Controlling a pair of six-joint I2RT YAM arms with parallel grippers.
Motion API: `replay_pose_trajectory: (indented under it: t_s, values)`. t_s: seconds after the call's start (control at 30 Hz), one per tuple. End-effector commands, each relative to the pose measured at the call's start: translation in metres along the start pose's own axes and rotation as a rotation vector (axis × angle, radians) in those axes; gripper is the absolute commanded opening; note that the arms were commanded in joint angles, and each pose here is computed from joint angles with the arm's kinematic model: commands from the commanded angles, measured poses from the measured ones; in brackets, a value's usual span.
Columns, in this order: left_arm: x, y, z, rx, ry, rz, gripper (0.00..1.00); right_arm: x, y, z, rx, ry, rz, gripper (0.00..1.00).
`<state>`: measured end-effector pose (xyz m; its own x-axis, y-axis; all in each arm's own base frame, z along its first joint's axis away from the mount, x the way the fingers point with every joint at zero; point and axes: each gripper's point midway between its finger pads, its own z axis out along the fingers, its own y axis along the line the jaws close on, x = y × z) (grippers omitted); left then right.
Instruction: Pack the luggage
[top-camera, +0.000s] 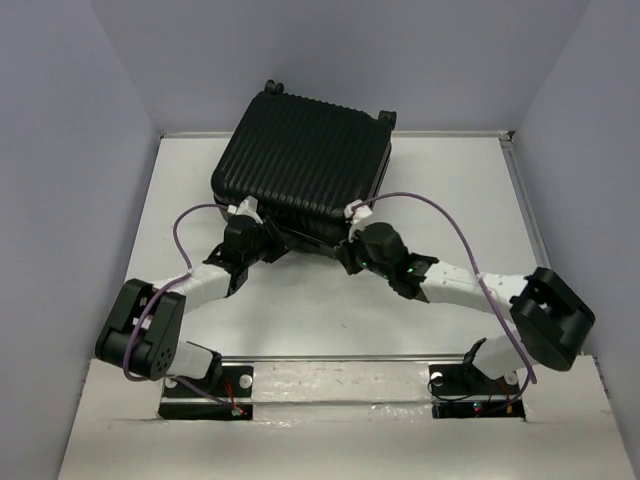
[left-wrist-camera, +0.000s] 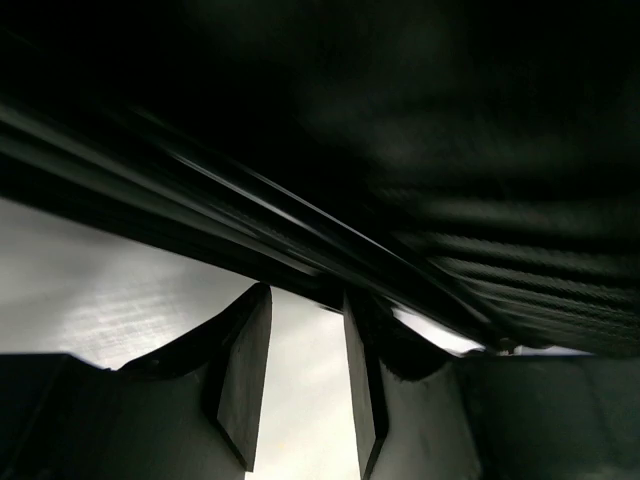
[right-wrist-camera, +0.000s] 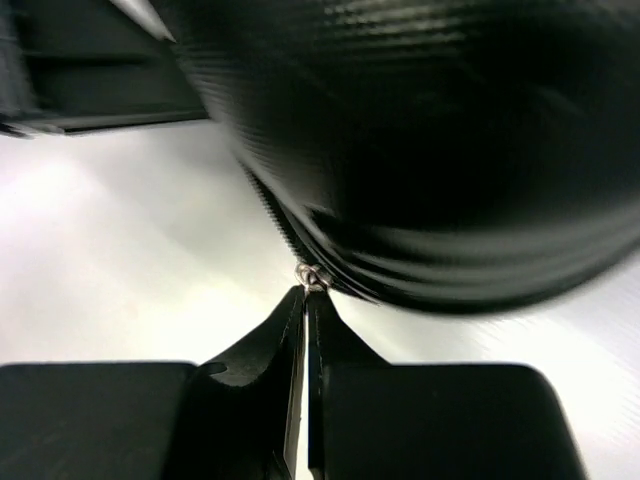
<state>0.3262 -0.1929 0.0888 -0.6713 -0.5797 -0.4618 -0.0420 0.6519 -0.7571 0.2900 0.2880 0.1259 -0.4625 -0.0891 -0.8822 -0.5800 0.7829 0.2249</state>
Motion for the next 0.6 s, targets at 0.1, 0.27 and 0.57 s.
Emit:
replay_pose_trajectory:
  t_s: [0.1, 0.27, 0.57]
  values:
    - [-0.029, -0.043, -0.015, 0.157, -0.12, 0.031, 0.43, -0.047, 0.03, 0.01, 0.057, -0.132, 0.064, 0.07]
    - [-0.046, -0.023, -0.054, 0.045, -0.232, 0.079, 0.65, -0.04, 0.015, -0.016, 0.061, -0.109, 0.077, 0.07]
    - [-0.038, 0.036, -0.075, -0.07, -0.248, -0.034, 0.6, -0.018, 0.018, -0.014, 0.036, -0.053, 0.109, 0.07]
